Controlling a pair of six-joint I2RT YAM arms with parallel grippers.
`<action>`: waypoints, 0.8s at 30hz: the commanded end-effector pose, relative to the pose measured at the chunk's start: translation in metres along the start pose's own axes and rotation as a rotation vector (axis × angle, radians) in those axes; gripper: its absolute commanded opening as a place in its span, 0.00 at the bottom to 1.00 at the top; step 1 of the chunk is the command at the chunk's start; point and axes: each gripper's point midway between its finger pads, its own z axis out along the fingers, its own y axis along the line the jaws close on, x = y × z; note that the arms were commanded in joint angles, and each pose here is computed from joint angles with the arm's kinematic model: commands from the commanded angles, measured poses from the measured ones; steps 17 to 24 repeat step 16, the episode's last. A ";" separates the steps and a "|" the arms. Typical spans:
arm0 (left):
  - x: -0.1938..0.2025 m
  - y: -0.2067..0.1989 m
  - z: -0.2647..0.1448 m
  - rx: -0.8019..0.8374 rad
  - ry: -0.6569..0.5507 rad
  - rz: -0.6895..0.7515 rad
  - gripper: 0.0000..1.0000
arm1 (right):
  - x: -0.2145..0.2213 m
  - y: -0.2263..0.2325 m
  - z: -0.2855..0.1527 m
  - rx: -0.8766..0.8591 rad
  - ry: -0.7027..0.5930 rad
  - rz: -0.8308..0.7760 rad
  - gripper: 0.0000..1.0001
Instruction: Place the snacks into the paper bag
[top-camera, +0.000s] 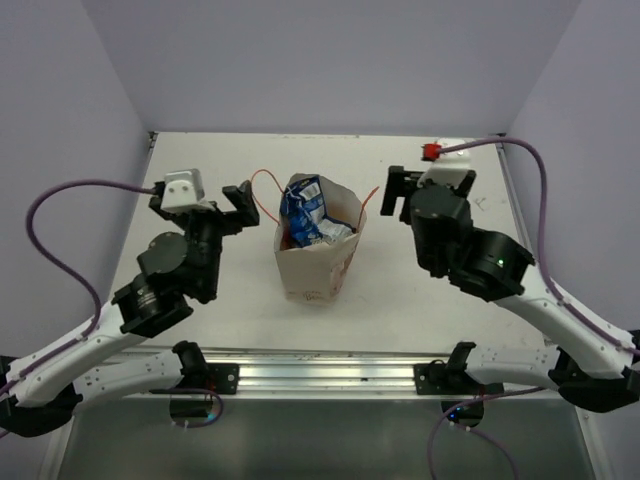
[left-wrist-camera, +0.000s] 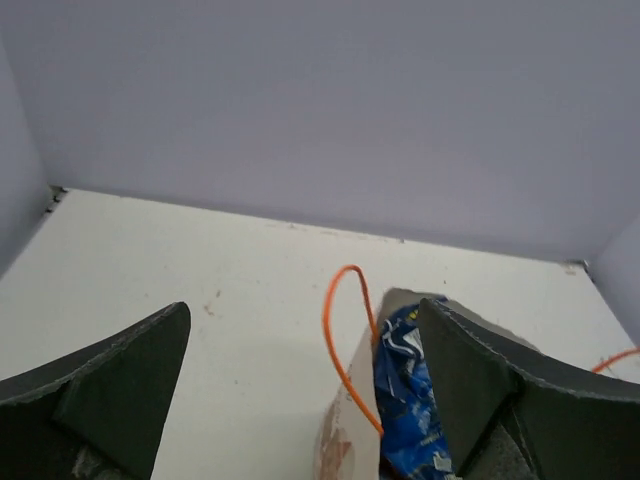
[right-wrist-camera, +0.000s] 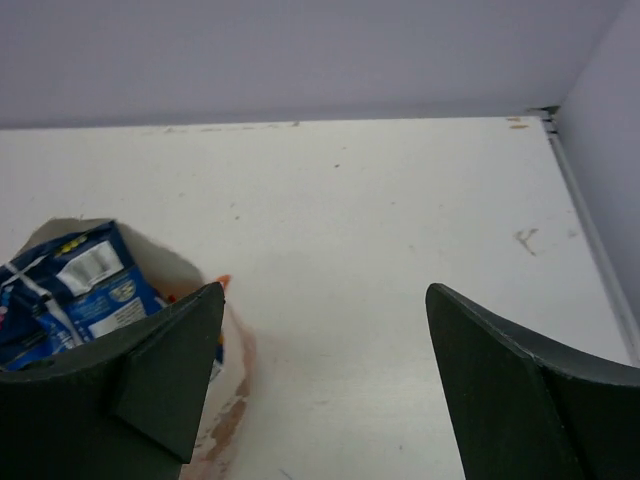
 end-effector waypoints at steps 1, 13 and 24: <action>-0.024 0.046 -0.007 -0.168 -0.075 0.043 1.00 | -0.004 -0.065 -0.017 0.238 -0.068 0.016 0.87; 0.068 0.111 0.066 -0.109 0.134 0.075 1.00 | 0.072 -0.109 -0.030 0.367 0.025 -0.004 0.95; 0.073 0.129 0.077 -0.088 0.135 -0.002 1.00 | 0.077 -0.106 -0.027 0.365 0.032 -0.004 0.95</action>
